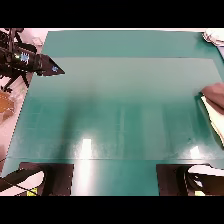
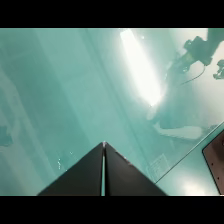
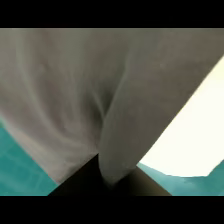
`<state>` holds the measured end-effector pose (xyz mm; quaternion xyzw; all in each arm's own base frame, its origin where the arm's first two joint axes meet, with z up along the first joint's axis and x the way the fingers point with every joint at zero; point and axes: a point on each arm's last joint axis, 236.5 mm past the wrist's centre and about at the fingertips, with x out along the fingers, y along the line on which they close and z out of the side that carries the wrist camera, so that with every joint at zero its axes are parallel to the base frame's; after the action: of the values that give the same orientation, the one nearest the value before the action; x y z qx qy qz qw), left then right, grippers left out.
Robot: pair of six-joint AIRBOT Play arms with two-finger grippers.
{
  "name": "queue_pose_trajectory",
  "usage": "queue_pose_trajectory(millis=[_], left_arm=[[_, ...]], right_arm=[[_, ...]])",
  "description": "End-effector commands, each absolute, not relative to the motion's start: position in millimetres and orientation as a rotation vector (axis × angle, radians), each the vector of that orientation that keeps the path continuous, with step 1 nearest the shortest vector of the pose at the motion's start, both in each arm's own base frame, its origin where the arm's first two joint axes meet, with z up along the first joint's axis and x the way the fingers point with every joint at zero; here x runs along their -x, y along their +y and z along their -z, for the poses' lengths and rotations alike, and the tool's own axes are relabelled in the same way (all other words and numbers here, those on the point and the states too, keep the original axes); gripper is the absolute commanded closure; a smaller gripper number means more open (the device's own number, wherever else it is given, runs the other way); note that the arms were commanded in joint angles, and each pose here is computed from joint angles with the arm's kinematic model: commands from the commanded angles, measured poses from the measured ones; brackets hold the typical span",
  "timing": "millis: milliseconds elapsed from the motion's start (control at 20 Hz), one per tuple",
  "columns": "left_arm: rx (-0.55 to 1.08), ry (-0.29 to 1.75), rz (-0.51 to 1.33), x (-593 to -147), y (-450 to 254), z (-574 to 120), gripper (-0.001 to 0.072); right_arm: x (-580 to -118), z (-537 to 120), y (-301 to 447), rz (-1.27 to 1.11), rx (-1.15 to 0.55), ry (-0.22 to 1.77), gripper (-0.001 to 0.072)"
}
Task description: Fold the shirts.
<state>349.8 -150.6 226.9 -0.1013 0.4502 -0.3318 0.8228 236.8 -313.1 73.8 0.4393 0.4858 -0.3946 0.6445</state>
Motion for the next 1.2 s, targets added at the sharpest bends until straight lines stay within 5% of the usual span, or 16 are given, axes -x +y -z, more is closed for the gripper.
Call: queue_pose_trajectory(millis=[0, 500, 550, 600, 650, 1000, 1050, 1100, 1150], left_arm=[[0.209, 0.971, 0.713, -346.3, -150.9, -225.3, 0.0685], [0.210, 0.967, 0.711, -347.4, -150.7, -225.8, 0.0685], [0.210, 0.968, 0.711, -347.2, -150.7, -225.5, 0.0685], [0.210, 0.967, 0.711, -347.3, -150.7, -225.6, 0.0685], [0.210, 0.968, 0.711, -347.2, -150.7, -225.5, 0.0686], [0.212, 0.962, 0.710, -348.5, -150.8, -226.4, 0.0685], [0.212, 0.959, 0.708, -349.1, -150.8, -226.8, 0.0685], [0.212, 0.959, 0.709, -349.0, -150.8, -226.7, 0.0685], [0.215, 0.958, 0.712, -348.8, -151.6, -227.3, 0.0685]], right_arm=[[-194.3, -69.2, -326.7, 1.076, -0.929, 1.174, 0.0693], [-160.6, -53.1, -337.8, 1.195, -0.871, 1.309, 0.0685], [-159.8, -49.4, -336.6, 1.207, -0.891, 1.318, 0.0535], [-159.5, -47.1, -336.3, 1.220, -0.907, 1.318, 0.0207], [-159.7, -47.0, -336.8, 1.224, -0.910, 1.314, -0.0004], [-181.8, -92.9, -341.9, 1.232, -0.847, 1.127, 0.0001], [-202.2, -111.6, -344.5, 1.180, -0.798, 1.059, 0.0051], [-234.8, -134.3, -340.0, 1.075, -0.756, 0.979, 0.0324], [-269.1, -156.2, -328.1, 0.947, -0.714, 0.915, 0.0690]])
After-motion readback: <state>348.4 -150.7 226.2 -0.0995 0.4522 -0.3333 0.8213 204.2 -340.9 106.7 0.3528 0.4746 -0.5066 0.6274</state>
